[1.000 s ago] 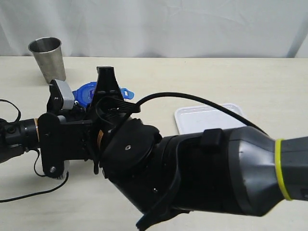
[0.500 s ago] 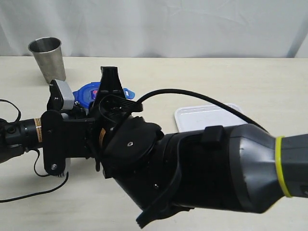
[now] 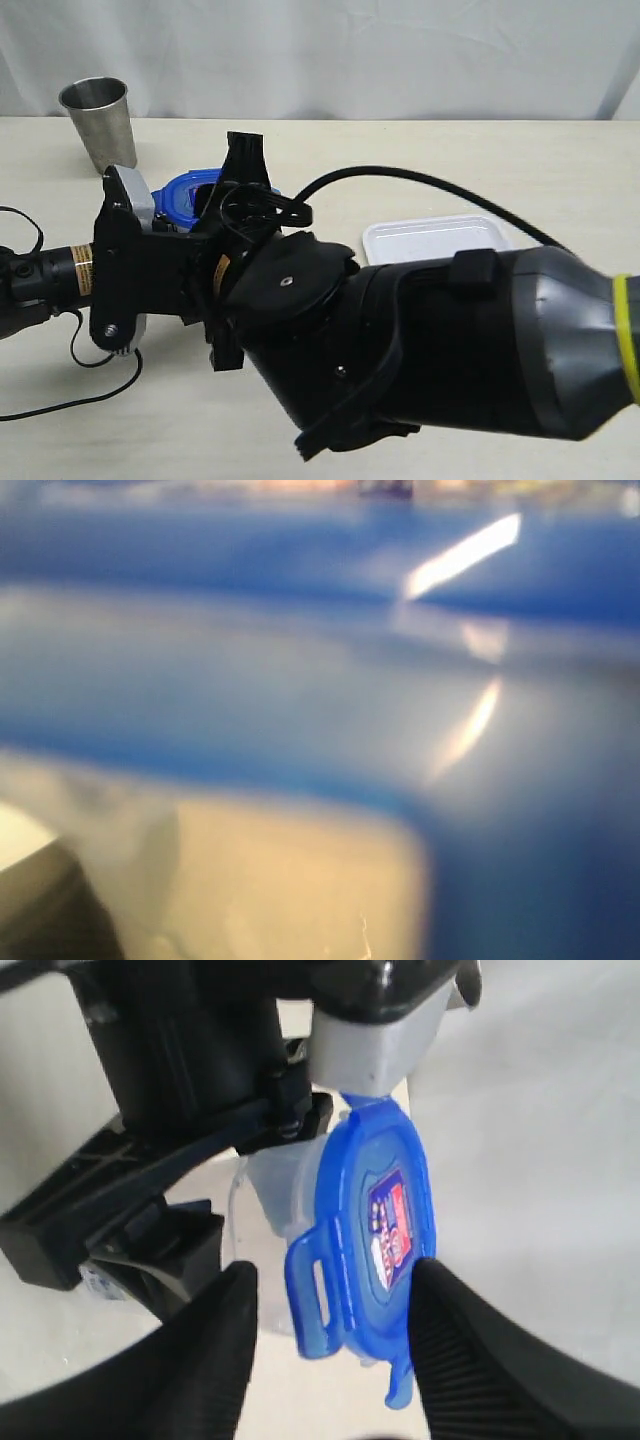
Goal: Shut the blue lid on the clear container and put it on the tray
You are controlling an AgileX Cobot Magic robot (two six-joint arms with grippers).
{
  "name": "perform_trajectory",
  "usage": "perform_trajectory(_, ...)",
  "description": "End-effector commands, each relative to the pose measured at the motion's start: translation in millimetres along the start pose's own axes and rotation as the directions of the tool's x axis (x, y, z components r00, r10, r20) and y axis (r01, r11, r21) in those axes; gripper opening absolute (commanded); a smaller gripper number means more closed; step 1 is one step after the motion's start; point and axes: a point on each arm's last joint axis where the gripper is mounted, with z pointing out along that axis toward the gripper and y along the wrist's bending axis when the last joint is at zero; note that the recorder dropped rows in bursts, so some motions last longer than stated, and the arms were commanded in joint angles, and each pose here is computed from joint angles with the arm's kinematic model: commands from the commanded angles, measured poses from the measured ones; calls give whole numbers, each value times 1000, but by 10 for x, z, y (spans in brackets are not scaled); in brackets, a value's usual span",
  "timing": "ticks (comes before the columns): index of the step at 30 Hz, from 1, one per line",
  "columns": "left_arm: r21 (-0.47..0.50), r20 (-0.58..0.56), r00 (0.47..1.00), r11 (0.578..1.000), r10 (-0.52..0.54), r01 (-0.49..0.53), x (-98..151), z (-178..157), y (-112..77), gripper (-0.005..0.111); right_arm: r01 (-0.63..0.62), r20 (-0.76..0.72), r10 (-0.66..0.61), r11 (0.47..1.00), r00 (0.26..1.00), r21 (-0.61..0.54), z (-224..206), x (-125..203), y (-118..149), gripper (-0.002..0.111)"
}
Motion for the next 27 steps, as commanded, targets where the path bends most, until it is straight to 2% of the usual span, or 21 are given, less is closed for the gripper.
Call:
perform_trajectory(1, -1, 18, 1000, 1000, -1, 1, -19, 6, 7, 0, -88, 72, 91, 995, 993, -49, -154, -37, -120, 46)
perform_trajectory(4, -1, 18, 1000, 1000, -1, 1, -19, 6, 7, 0, -107, 61, 114, 988, 992, -114, -226, -36, -94, 46)
perform_trajectory(7, -1, 18, 1000, 1000, -1, 1, -19, 6, 7, 0, -60, 71, 76, 976, 995, -208, -352, -99, 16, 46)
perform_trajectory(9, -5, 19, 1000, 1000, -2, 2, -20, 6, 10, 0, -52, 97, 75, 972, 992, -227, -442, -161, 51, 45)
perform_trajectory(11, -5, 19, 1000, 1000, -2, 2, -20, 6, 10, 0, -112, 118, 139, 970, 983, -215, -518, -199, 6, 34)
perform_trajectory(14, -1, 18, 1000, 1000, -1, 1, -19, 6, 7, 0, -232, 149, 254, 962, 956, -146, -570, -176, -192, 7)
perform_trajectory(15, 1, 17, 1000, 1000, 0, 0, -19, 6, 5, 0, -299, 162, 315, 947, 935, -118, -575, -152, -293, 4)
perform_trajectory(16, 1, 17, 1000, 1000, 0, 0, -19, 6, 5, 0, -381, 170, 393, 919, 904, -102, -568, -123, -380, 4)
perform_trajectory(18, 1, 17, 1000, 1000, 0, 0, -19, 6, 5, 0, -563, 157, 569, 822, 807, -87, -510, -28, -601, 4)
perform_trajectory(21, 1, 17, 1000, 1000, 0, 0, -19, 6, 5, 0, -719, 80, 725, 688, 684, -96, -309, 189, -877, 4)
perform_trajectory(24, 3, 17, 1000, 1000, 1, -1, -18, 6, 3, 0, -802, -27, 808, 579, 588, -147, -73, 363, -1013, 4)
perform_trajectory(27, 3, 17, 1000, 1000, 1, -1, -18, 6, 3, 0, -822, -105, 823, 531, 558, -207, 114, 453, -1046, 4)
